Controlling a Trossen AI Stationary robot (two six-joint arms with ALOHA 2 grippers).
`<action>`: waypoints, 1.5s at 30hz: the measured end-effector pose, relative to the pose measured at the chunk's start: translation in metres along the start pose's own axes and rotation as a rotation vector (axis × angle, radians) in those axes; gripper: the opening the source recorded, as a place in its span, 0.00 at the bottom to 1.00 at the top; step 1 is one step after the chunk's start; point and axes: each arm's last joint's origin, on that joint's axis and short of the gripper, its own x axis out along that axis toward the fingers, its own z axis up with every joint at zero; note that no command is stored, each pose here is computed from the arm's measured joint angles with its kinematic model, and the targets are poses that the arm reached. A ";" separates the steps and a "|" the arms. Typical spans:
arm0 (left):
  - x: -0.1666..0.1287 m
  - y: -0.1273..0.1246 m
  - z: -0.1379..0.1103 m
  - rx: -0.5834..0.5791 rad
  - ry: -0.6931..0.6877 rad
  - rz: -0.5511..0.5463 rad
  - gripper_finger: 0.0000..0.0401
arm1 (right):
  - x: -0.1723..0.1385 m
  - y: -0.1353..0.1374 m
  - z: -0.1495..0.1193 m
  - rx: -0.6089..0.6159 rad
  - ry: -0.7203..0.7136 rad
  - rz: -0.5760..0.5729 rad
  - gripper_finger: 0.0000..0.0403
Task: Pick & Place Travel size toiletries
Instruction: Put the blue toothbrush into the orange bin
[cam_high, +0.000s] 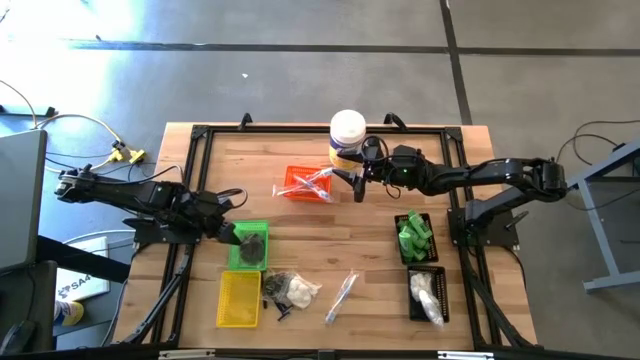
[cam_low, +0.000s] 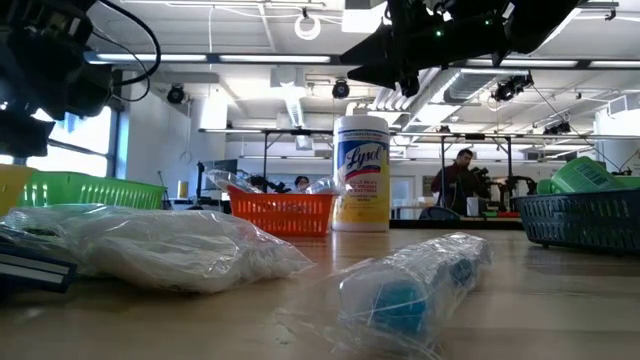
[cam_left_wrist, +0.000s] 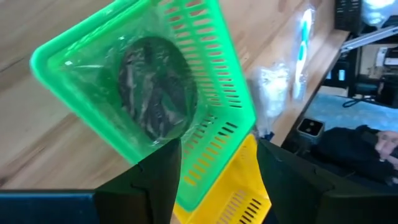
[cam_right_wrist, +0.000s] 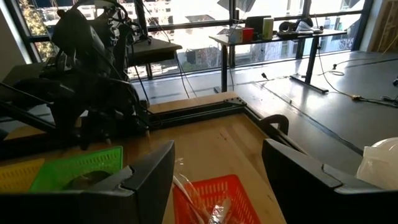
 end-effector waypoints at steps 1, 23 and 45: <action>0.000 -0.001 0.000 0.003 -0.004 -0.010 0.51 | 0.000 0.000 0.000 0.000 0.000 0.000 0.58; 0.003 -0.054 0.030 0.724 -0.685 -0.161 0.52 | -0.001 0.009 -0.001 0.056 0.031 0.248 0.58; 0.070 -0.084 -0.001 0.909 -0.637 -0.262 0.51 | -0.029 0.104 -0.035 -0.045 0.309 0.440 0.58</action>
